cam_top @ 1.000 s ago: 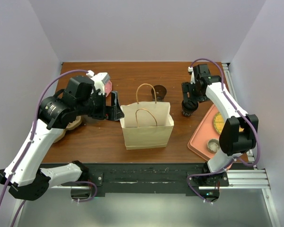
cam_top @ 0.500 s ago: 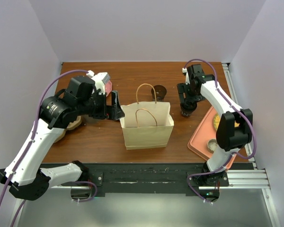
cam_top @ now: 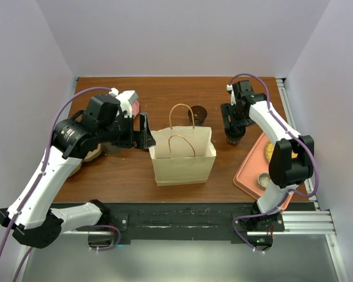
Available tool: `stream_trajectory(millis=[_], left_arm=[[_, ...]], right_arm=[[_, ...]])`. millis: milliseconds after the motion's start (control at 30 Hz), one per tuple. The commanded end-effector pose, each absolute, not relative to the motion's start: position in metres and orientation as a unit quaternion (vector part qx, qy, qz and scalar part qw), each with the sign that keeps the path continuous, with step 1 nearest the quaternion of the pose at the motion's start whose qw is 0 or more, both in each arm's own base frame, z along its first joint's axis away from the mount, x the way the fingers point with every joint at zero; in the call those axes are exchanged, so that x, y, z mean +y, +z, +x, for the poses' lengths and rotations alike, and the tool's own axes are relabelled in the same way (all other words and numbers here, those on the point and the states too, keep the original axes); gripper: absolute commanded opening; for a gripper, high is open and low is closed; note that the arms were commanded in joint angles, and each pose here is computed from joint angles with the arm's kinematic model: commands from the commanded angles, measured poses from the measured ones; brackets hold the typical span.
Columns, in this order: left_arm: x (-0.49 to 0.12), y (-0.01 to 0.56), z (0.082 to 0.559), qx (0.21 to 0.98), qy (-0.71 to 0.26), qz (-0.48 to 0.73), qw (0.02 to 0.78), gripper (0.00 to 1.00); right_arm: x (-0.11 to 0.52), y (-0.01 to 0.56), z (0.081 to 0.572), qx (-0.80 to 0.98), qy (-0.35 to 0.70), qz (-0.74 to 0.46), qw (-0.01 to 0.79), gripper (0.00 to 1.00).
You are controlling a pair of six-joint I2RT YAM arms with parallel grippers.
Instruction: Pack the takeout coffee
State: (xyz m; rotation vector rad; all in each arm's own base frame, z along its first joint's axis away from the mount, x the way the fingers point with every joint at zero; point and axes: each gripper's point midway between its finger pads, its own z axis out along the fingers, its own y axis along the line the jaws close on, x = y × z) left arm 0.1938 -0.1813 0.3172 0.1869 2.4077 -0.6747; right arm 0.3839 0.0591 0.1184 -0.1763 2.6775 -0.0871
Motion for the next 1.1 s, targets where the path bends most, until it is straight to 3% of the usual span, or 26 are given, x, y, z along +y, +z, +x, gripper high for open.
stream_trajectory(millis=[0,400,1067], left_arm=[[-0.185,0.321,0.201,0.906,-0.264,0.063,0.326,0.93],[-0.189,0.324,0.204,0.902,-0.271,0.067,0.328,0.92],[-0.190,0.328,0.202,0.899,-0.278,0.072,0.330,0.91]], right_arm=[[0.057,0.117,0.381,0.971,-0.039,-0.064,0.229,0.77],[0.049,0.122,0.374,0.970,-0.056,-0.049,0.231,0.75],[0.044,0.129,0.366,0.967,-0.063,-0.048,0.242,0.83]])
